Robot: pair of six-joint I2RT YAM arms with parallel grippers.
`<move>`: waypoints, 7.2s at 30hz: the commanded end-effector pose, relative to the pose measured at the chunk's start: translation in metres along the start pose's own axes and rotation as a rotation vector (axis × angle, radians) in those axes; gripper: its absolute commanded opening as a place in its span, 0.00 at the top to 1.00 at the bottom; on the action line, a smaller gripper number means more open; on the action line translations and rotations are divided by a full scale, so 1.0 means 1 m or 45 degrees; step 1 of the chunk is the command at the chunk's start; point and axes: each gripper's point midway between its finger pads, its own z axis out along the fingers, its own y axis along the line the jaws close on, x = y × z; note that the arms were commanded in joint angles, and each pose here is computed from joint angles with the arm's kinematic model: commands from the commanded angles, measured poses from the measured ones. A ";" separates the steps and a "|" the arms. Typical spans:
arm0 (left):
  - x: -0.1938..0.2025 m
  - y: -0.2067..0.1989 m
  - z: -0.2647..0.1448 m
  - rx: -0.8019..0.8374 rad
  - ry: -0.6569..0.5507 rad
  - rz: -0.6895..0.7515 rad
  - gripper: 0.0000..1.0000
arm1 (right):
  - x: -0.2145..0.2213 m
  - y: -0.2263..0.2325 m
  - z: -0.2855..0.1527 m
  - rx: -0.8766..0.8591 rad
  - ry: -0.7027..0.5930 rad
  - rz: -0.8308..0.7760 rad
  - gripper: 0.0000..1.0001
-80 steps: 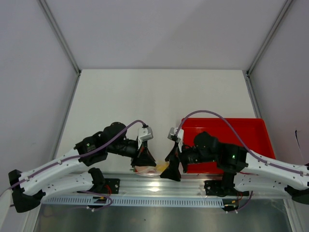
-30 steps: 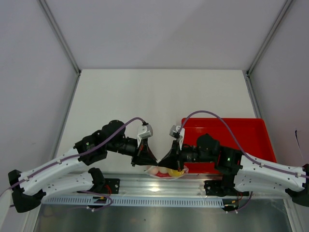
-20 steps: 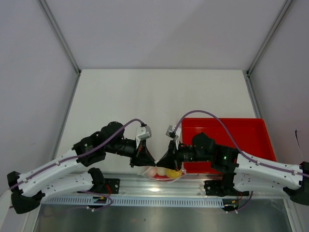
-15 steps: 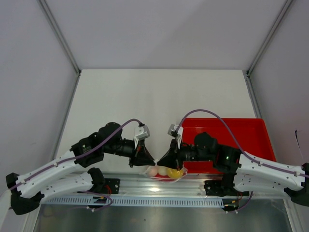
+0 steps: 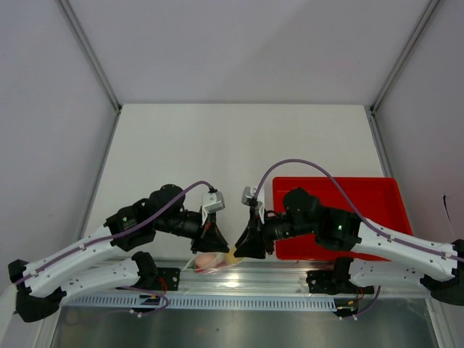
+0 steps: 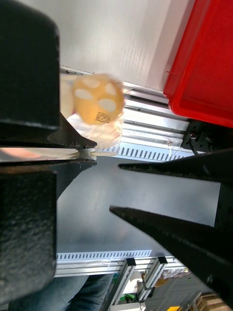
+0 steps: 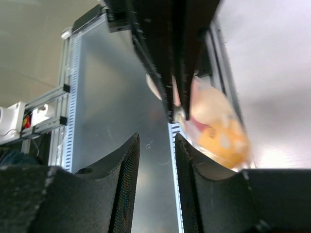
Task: Place the food in the zip-top bag and seal the zipper
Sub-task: Zip the zipper food storage bag at the center of the board.
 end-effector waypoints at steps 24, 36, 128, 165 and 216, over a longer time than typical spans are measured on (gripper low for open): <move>-0.011 -0.034 -0.012 0.186 -0.031 0.074 0.99 | -0.006 -0.004 0.001 -0.027 0.131 -0.120 0.62; -0.014 -0.030 -0.006 0.175 -0.047 0.037 0.99 | -0.010 0.010 0.015 -0.173 0.084 -0.101 0.67; 0.001 -0.026 -0.030 0.031 -0.020 -0.044 0.99 | -0.009 0.023 0.019 -0.297 0.152 -0.089 0.53; 0.020 -0.008 -0.025 -0.073 0.066 -0.170 0.99 | -0.016 -0.078 -0.005 0.316 -0.078 0.160 1.00; 0.004 -0.031 -0.028 0.065 0.046 -0.131 0.99 | -0.012 0.015 0.044 -0.283 0.142 -0.135 0.94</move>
